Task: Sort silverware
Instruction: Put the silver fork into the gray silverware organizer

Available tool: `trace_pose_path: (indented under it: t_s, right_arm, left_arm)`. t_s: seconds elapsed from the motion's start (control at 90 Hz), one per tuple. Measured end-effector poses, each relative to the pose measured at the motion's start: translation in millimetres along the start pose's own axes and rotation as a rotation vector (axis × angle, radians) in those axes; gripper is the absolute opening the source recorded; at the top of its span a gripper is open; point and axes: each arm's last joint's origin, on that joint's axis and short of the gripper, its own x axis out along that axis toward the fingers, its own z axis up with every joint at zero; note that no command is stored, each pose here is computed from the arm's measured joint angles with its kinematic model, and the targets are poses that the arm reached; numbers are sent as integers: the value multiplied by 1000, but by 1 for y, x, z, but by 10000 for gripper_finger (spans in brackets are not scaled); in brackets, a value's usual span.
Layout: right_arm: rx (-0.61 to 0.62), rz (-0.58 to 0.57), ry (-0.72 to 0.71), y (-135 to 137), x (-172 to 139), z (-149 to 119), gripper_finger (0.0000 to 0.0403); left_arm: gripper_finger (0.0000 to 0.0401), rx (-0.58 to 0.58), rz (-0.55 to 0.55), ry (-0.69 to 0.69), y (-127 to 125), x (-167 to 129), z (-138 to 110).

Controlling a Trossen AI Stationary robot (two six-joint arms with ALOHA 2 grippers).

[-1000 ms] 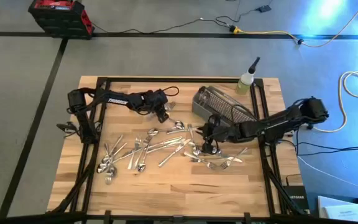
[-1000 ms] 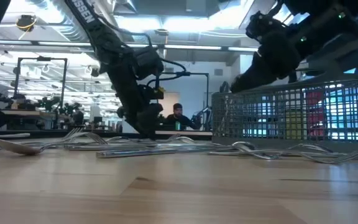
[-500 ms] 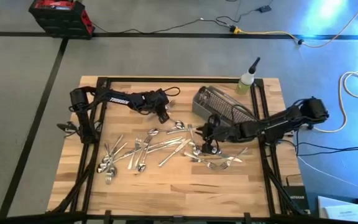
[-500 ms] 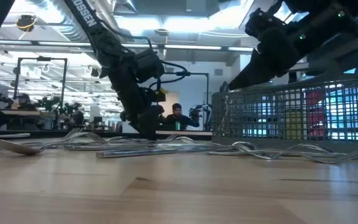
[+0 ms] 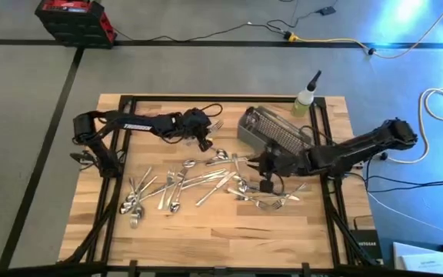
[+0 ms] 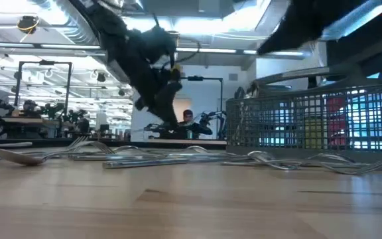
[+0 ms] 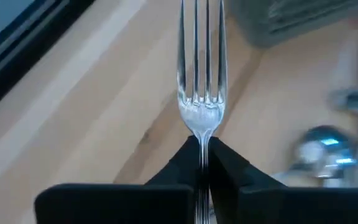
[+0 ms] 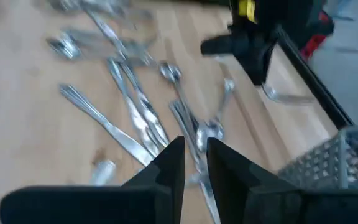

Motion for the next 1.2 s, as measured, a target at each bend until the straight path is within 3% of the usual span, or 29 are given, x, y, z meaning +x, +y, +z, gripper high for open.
trace_pose_path:
  t_s: [0.122,0.244,0.389,0.5,0.622,0.711,0.833,0.989,1.2]
  right_arm:
    - [104,-34,-99,-5,-26,8,51]
    - [208,-99,-199,-12,-38,-4,51]
    - [379,-40,-371,-12,-33,-21,51]
    - [459,-21,-475,-10,-27,-29,51]
    - [568,-114,-494,-12,-20,-32,51]
    - [566,-121,-494,-12,-14,-27,51]
    - [441,-114,-521,-7,-3,-19,51]
    - [430,-185,-518,-5,11,-11,54]
    - [414,-201,-519,1,25,-3,98]
  left_arm:
    - [2,11,-53,-98,-17,-20,11]
    - [2,45,-114,-202,-45,-33,16]
    - [1,90,-156,-386,-83,-48,23]
    - [1,123,-115,-518,-107,-61,25]
    - [1,144,-16,-614,-123,-74,25]
    - [1,151,2,-655,-129,-80,26]
    - [1,136,18,-670,-132,-77,25]
    - [0,144,35,-689,-136,-67,23]
    - [0,157,89,-696,-137,-60,21]
